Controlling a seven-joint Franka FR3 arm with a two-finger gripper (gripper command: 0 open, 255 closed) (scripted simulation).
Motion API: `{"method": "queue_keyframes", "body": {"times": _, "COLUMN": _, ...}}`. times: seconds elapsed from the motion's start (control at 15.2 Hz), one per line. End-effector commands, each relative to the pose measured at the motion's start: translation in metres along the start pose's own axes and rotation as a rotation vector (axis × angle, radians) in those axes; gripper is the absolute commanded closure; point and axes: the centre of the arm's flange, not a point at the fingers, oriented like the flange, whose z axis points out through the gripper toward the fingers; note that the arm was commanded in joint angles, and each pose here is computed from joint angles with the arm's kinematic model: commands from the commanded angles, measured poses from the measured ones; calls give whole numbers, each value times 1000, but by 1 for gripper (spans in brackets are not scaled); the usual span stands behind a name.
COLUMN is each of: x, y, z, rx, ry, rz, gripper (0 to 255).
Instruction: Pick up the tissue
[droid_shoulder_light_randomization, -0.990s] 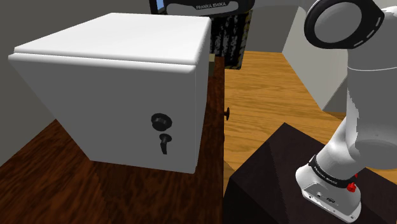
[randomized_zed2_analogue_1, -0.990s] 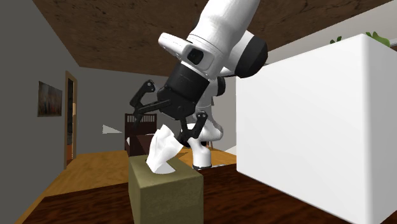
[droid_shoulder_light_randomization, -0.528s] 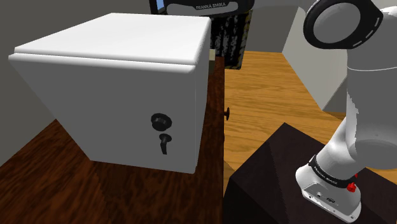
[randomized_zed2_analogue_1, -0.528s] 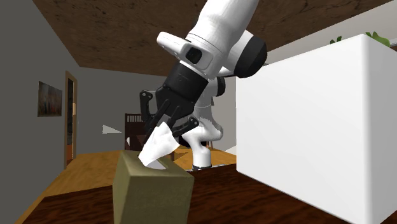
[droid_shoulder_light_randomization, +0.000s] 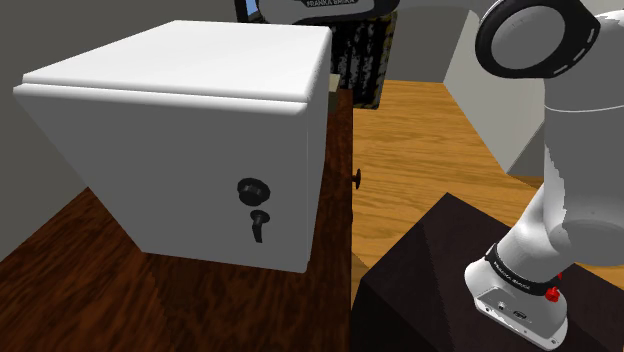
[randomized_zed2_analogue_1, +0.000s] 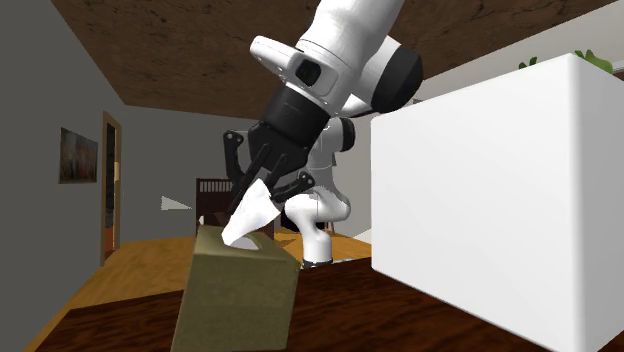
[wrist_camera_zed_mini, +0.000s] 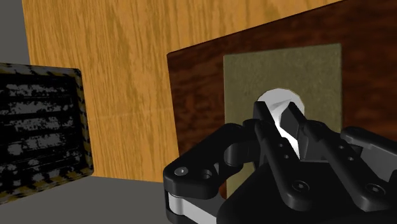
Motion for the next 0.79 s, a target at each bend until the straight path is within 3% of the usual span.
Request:
{"method": "queue_keyframes", "body": {"times": 0.0, "x": -3, "y": 5, "z": -9, "rx": 0, "ry": 0, "rz": 0, "gripper": 255}}
{"method": "queue_keyframes", "body": {"times": 0.73, "x": -16, "y": 28, "z": -49, "rx": 0, "ry": 0, "rz": 0, "gripper": 255}}
